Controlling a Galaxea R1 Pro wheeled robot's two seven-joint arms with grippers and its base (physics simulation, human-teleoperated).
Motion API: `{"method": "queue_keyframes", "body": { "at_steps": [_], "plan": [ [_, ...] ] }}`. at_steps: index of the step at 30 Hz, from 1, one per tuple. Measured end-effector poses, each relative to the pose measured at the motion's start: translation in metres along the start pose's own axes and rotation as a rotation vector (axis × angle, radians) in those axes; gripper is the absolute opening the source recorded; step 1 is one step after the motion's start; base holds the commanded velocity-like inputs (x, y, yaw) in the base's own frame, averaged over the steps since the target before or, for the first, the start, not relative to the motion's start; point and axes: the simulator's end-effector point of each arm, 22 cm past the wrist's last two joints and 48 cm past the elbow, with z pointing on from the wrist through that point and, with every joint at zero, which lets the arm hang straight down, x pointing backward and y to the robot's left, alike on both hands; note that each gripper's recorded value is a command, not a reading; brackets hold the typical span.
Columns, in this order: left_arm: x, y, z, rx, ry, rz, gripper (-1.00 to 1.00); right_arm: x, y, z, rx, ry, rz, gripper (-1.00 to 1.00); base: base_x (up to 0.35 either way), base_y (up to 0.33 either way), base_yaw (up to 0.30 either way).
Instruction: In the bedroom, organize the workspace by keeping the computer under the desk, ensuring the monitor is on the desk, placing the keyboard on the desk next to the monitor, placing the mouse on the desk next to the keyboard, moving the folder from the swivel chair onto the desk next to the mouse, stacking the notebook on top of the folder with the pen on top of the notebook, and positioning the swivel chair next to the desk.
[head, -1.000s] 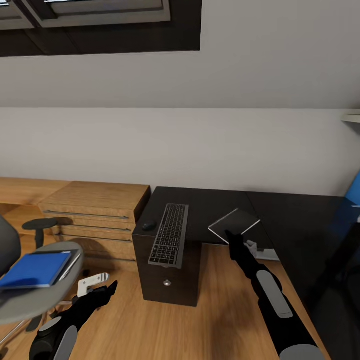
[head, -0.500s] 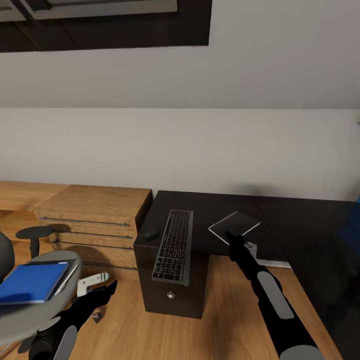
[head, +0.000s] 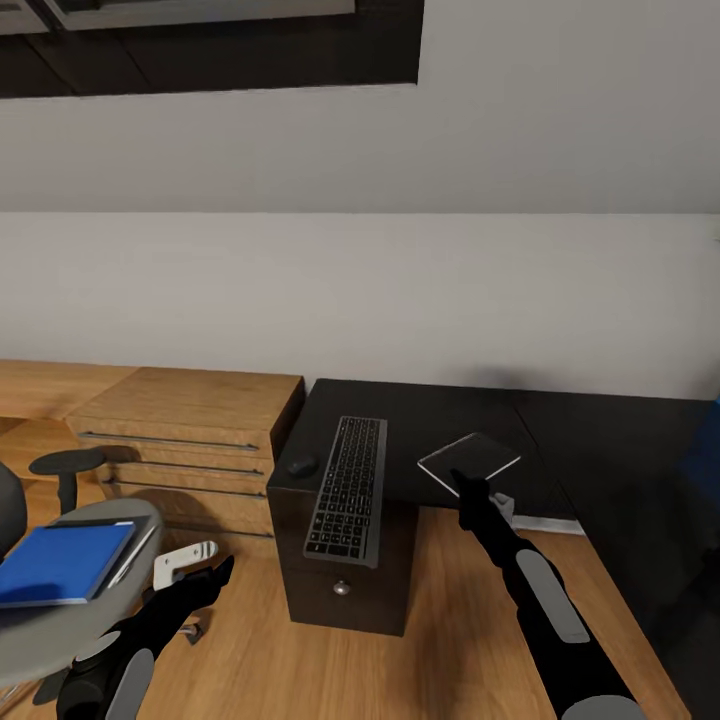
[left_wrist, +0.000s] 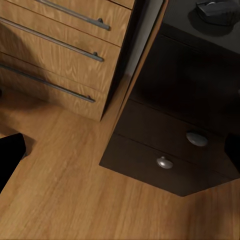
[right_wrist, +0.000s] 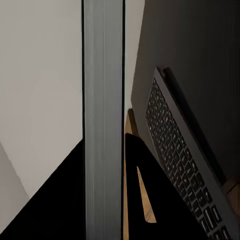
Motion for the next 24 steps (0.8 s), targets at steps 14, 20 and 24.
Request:
{"method": "queue_keyframes", "body": {
  "at_steps": [14, 20, 24],
  "plan": [
    [0.017, 0.004, 0.011, 0.003, -0.007, 0.0, 1.0, 0.0, -0.025, 0.001, 0.002, -0.002, -0.001, -1.0, 0.0, 0.0, 0.0],
    [0.024, 0.005, 0.015, 0.006, -0.014, 0.0, 1.0, 0.001, -0.036, 0.002, 0.002, -0.003, -0.001, -1.0, 0.0, 0.0, 0.0],
    [0.03, 0.007, 0.019, 0.007, -0.013, 0.0, 1.0, 0.001, -0.043, 0.002, 0.002, -0.004, -0.002, -1.0, 0.0, 0.0, 0.0]
  ]
}}
